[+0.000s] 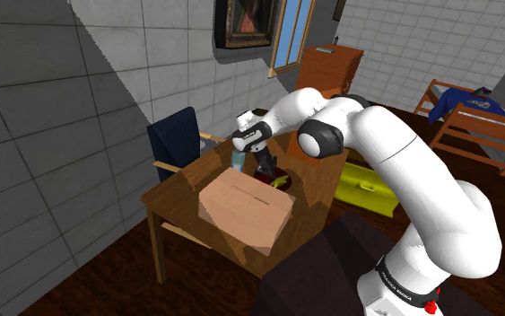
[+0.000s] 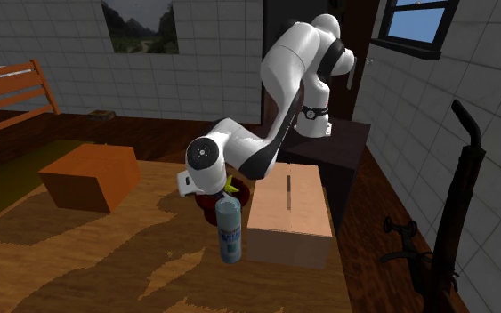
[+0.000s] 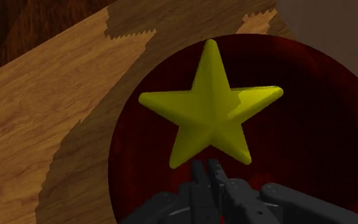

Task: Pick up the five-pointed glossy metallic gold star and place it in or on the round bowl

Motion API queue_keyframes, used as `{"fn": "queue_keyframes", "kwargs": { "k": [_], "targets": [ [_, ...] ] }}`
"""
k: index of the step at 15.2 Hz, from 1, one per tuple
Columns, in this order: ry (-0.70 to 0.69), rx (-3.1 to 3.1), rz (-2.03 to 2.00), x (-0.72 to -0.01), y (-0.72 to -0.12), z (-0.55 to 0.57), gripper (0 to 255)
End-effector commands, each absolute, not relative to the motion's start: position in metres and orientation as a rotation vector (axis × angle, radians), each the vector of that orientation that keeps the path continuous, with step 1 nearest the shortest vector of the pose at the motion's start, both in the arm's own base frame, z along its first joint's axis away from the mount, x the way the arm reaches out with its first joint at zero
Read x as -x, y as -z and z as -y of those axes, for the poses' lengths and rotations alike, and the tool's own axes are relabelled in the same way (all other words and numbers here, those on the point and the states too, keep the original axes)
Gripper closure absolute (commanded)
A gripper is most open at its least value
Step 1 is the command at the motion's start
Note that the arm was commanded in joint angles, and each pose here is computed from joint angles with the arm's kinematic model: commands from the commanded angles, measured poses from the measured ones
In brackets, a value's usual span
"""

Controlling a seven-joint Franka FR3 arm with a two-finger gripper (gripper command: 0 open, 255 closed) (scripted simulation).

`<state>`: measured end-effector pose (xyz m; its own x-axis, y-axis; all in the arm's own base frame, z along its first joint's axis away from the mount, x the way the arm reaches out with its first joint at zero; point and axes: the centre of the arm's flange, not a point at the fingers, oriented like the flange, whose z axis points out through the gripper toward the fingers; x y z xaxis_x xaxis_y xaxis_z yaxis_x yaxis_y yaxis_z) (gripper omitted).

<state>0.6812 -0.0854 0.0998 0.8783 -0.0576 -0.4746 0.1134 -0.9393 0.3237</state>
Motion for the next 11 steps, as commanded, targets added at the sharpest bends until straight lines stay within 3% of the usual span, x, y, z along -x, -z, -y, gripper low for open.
{"fn": "queue_keyframes", "kwargs": {
  "k": [1,3,4,10,11],
  "targets": [
    [0.708,-2.698,-0.036,-0.680,-0.098,0.090,255],
    [0.706,-2.699,-0.036,-0.678,-0.096,0.088,255],
    [0.706,-2.699,-0.036,-0.678,-0.096,0.088,0],
    [0.003,-2.754,0.432,-0.558,-0.161,0.059,0],
    [-0.022,-2.752,0.448,-0.553,-0.162,0.058,0]
  ]
}}
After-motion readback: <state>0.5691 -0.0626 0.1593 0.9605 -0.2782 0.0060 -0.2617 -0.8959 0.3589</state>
